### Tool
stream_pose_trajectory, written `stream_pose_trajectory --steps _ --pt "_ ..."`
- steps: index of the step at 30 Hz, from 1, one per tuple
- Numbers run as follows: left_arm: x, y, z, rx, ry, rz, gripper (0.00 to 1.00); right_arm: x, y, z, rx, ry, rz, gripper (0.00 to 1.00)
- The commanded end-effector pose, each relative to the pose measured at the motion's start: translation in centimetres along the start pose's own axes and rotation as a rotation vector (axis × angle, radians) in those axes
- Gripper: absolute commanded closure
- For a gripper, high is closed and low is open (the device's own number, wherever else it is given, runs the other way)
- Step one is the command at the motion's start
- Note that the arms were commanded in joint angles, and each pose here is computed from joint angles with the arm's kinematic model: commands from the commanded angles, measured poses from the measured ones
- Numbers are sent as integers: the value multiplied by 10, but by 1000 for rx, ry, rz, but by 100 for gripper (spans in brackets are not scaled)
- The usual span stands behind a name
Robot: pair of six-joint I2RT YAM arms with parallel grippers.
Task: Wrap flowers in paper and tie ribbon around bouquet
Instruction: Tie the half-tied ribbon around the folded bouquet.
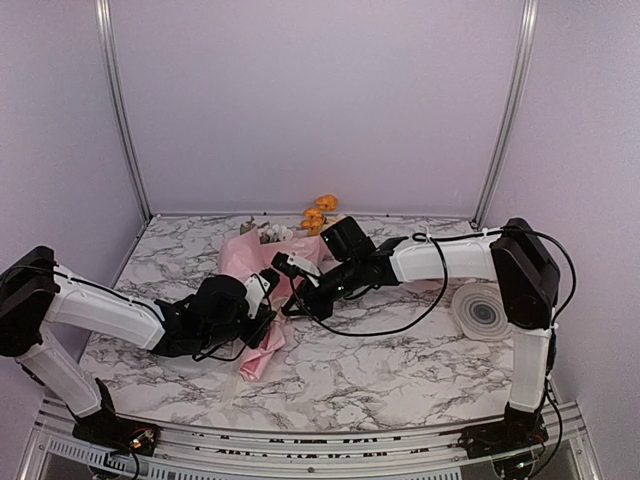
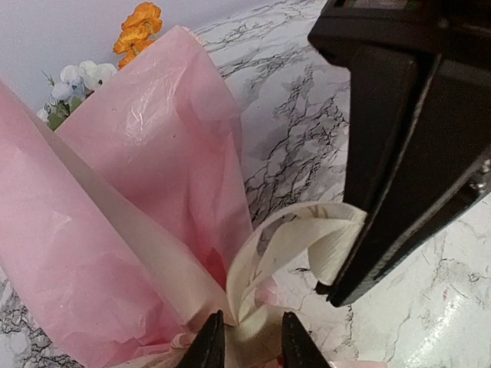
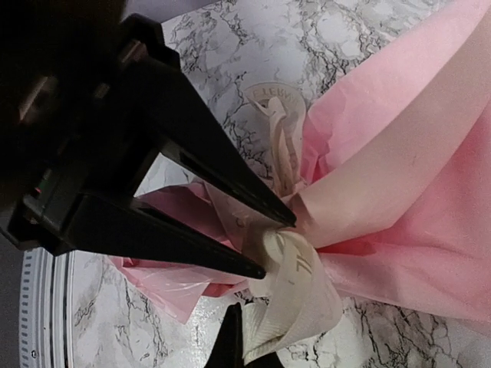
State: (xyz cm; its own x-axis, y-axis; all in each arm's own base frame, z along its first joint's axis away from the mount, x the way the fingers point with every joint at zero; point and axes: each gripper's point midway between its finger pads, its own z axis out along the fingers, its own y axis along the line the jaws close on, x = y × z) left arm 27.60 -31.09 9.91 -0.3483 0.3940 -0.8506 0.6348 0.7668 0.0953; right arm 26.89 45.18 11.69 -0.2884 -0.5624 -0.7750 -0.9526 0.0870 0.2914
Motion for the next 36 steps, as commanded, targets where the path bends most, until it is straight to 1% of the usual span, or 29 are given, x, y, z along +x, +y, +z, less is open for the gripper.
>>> stream_pose_trajectory --steps 1,4,8,10,21,23,24,26,27,28,30,31,32,33,34,36 --pt "-5 9 12 -76 -18 3 79 -21 8 -12 -16 -63 -23 100" --pt "2 18 6 -119 -14 -20 89 -21 6 -12 -10 -63 -18 100" --pt "10 26 -8 -132 -40 -70 93 -20 8 -10 -26 -65 -11 100" --pt "14 27 -11 -126 -49 -84 100 -19 9 -8 -34 -66 -8 100" --pt "40 34 -19 -88 -29 -204 100 -23 16 -4 -88 -76 7 100" --pt "39 29 -24 -46 -30 -207 71 -21 14 -2 -86 -67 15 100" --pt "38 25 -28 -16 -32 -207 62 -21 14 -2 -84 -64 15 100" --pt "32 25 -42 16 -44 -224 53 -21 14 -2 -84 -63 12 100" --pt "33 28 -49 16 -38 -239 50 -21 14 -2 -85 -63 11 100" --pt "28 32 -58 18 -47 -258 49 -20 14 -2 -87 -62 12 100" --pt "36 46 -68 -18 2 -311 50 -20 14 -2 -92 -62 11 100" --pt "43 55 -72 -52 36 -353 54 -20 14 -1 -96 -61 10 100" --pt "63 64 -75 -99 115 -394 59 -21 15 -1 -100 -61 9 100" --pt "76 70 -78 -132 161 -432 64 -20 14 0 -103 -59 8 100" --pt "88 68 -78 -130 202 -454 66 -21 14 0 -105 -59 8 100" --pt "107 52 -76 -59 282 -469 65 -21 13 1 -109 -56 9 100"
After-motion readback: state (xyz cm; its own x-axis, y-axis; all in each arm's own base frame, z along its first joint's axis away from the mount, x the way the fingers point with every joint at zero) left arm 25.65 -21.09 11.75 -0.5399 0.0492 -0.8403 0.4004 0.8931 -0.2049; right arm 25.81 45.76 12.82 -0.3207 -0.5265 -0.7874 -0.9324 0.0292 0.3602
